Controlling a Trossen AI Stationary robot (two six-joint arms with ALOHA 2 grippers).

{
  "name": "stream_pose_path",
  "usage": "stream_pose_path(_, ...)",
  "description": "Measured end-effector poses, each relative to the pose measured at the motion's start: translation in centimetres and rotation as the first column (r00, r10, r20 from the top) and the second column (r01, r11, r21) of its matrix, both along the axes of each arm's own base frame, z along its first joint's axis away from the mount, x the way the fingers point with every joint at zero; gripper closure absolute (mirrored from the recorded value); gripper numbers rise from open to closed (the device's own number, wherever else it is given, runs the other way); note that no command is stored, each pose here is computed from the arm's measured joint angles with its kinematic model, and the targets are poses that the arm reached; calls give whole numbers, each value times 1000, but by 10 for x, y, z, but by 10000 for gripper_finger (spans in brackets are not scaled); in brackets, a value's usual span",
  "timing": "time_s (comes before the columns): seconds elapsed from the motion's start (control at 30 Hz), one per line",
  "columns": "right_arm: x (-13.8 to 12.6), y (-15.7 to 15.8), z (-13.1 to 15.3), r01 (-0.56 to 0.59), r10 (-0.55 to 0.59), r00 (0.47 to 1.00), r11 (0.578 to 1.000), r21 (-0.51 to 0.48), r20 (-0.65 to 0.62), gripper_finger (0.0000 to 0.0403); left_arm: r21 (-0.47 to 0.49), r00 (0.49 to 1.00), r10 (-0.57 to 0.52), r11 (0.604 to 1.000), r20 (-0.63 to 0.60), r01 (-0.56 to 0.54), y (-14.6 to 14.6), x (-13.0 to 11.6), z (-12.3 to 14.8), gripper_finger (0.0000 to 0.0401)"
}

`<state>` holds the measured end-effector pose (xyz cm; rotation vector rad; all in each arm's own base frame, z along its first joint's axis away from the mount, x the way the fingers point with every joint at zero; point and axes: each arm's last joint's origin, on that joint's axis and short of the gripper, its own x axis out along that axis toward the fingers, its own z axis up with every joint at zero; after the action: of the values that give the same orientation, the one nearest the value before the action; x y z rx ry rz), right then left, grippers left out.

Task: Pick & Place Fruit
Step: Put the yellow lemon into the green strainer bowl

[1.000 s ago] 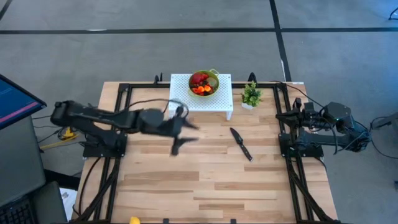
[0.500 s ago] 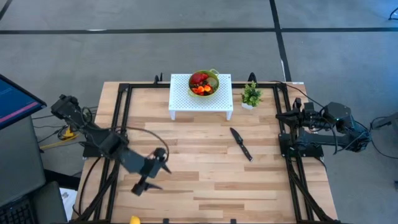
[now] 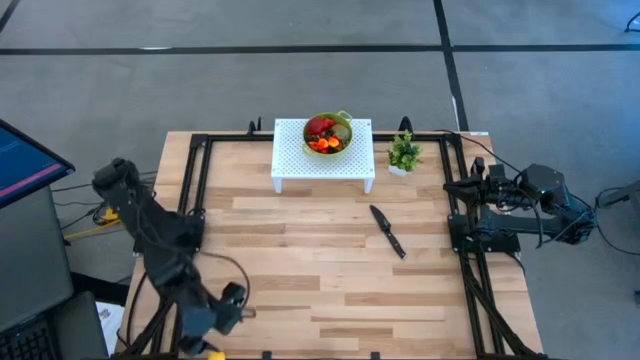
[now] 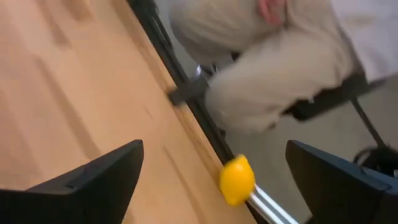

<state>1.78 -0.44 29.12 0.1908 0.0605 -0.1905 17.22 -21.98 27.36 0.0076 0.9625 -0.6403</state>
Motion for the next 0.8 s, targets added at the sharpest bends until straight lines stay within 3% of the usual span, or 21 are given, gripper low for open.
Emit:
stream_pose_path(0.33,0,0,0,0,0,1000,1000,0,0,386,31,977,-38,998,-211,45,-34,-11,-39,29)
stream_pose_path(0.8,0,0,0,0,0,1000,1000,0,0,386,134,951,-67,985,-301,112,-54,-18,-77,49)
